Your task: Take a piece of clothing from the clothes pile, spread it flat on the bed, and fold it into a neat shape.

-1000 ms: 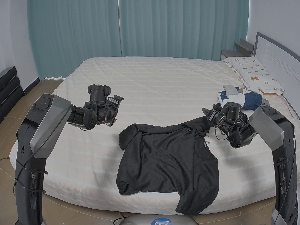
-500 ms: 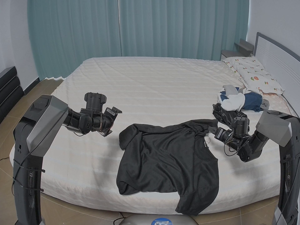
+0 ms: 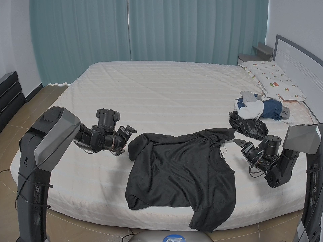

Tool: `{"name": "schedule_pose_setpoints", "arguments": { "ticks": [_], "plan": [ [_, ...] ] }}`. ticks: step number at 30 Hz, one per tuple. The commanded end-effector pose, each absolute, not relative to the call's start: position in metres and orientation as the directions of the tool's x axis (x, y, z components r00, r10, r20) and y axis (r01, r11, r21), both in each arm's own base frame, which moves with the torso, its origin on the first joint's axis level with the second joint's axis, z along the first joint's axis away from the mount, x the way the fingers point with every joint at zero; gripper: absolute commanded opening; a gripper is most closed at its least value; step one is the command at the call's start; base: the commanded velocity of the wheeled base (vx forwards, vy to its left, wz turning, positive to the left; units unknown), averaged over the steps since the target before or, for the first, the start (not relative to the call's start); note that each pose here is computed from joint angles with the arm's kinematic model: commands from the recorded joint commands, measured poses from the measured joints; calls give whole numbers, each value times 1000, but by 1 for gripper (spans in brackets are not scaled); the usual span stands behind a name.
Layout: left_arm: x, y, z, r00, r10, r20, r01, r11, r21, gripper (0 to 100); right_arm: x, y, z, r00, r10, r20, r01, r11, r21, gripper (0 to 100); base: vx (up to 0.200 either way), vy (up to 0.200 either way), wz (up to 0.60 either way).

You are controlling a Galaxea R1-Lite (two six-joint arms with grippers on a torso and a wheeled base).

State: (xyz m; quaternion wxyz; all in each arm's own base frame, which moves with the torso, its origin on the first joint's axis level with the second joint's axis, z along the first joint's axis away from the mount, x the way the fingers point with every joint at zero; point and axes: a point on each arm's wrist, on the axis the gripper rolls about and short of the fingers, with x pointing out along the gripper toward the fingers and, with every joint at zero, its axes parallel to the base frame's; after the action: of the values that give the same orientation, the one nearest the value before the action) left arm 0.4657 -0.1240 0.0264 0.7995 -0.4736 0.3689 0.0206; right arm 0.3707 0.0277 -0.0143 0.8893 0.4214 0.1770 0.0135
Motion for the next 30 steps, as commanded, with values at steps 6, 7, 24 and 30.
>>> {"name": "schedule_pose_setpoints", "arguments": {
  "ticks": [6, 7, 24, 30],
  "plan": [
    [465, -141, 3, 713, -289, -639, -349, 644, -681, 100, 363, 31, -50, 902, 183, -390, 191, 643, 742, 100, 0, 0, 0],
    [466, -141, 3, 713, -289, -639, -349, 644, -681, 100, 363, 31, -51, 902, 183, -390, 191, 643, 742, 100, 0, 0, 0],
    [476, -148, -19, 732, -210, -648, -337, 715, -613, 0, 357, 39, -62, 919, 186, -348, 151, 651, 744, 100, 0, 0, 0],
    [491, -136, -5, 822, -111, -558, -347, 679, -647, 0, 357, 39, -61, 920, 186, -346, 149, 649, 746, 100, 0, 0, 0]
  ]
}}
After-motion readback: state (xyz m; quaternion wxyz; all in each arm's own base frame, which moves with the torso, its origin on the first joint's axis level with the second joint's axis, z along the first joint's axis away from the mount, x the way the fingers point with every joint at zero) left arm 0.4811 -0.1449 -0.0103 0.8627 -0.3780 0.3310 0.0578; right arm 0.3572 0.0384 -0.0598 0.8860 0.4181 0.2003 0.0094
